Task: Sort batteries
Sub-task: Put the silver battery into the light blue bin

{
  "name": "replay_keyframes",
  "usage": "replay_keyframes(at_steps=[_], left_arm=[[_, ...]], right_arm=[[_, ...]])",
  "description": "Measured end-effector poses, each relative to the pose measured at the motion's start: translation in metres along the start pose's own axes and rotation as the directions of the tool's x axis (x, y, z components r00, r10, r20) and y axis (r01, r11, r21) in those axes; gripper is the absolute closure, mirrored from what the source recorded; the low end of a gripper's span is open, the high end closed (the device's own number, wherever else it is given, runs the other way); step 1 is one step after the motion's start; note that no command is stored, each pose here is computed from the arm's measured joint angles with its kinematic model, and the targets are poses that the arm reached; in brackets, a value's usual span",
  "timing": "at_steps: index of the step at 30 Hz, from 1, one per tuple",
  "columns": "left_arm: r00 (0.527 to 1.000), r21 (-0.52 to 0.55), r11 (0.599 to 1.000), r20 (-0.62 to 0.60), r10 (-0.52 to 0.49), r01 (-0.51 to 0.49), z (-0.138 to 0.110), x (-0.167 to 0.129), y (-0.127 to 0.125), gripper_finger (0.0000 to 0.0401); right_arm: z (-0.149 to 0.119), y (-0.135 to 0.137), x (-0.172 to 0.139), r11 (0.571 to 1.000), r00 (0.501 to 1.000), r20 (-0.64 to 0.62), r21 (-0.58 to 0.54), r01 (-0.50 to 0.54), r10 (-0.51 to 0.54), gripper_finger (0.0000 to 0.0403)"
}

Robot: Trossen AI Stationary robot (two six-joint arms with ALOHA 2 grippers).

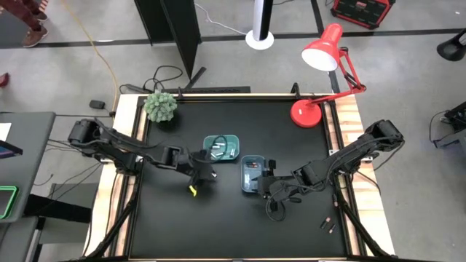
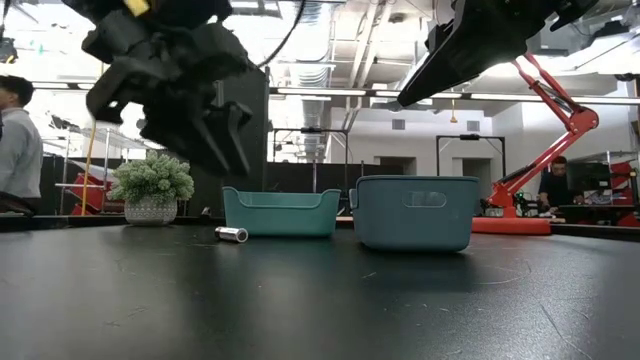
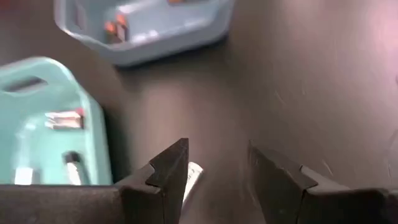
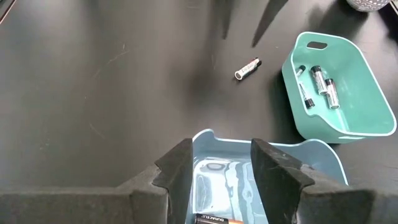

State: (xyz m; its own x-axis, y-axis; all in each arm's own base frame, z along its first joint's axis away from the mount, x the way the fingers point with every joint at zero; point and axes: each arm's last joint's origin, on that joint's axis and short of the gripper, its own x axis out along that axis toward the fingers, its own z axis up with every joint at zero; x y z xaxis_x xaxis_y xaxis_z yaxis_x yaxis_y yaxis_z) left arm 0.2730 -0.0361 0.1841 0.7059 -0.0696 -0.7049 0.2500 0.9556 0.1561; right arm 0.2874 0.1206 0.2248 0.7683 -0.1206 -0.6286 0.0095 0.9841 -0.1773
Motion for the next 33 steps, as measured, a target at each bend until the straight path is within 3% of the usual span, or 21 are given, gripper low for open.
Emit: replay_keyframes(at_steps=[3,16,27,33], left_arm=[[0.999,0.010,1.000,-0.043,-0.012,0.012,-0.005,0.011,-0.008,0.0241],[0.979,0.061,0.991,-0.157,0.129,-0.121,-0.019,0.038,-0.010,0.0240],[0.959,0.011,0.990,-0.249,0.136,-0.137,-0.029,0.036,-0.001,0.0240],[0.961,-0.028,0.995,-0.263,0.086,-0.096,-0.032,0.036,0.000,0.0244]], right_arm=[[0.000,0.000,0.000,1.000,1.000,0.000,0.001,0.001,-0.001,0.0226],[0.000,0.000,0.000,1.000,1.000,0.001,0.005,0.000,0.000,0.0226],[0.000,0.000,0.000,1.000,1.000,0.001,0.005,0.000,0.000,0.0226],[0.000,0.000,0.000,1.000,1.000,0.001,0.005,0.000,0.000,0.0226]])
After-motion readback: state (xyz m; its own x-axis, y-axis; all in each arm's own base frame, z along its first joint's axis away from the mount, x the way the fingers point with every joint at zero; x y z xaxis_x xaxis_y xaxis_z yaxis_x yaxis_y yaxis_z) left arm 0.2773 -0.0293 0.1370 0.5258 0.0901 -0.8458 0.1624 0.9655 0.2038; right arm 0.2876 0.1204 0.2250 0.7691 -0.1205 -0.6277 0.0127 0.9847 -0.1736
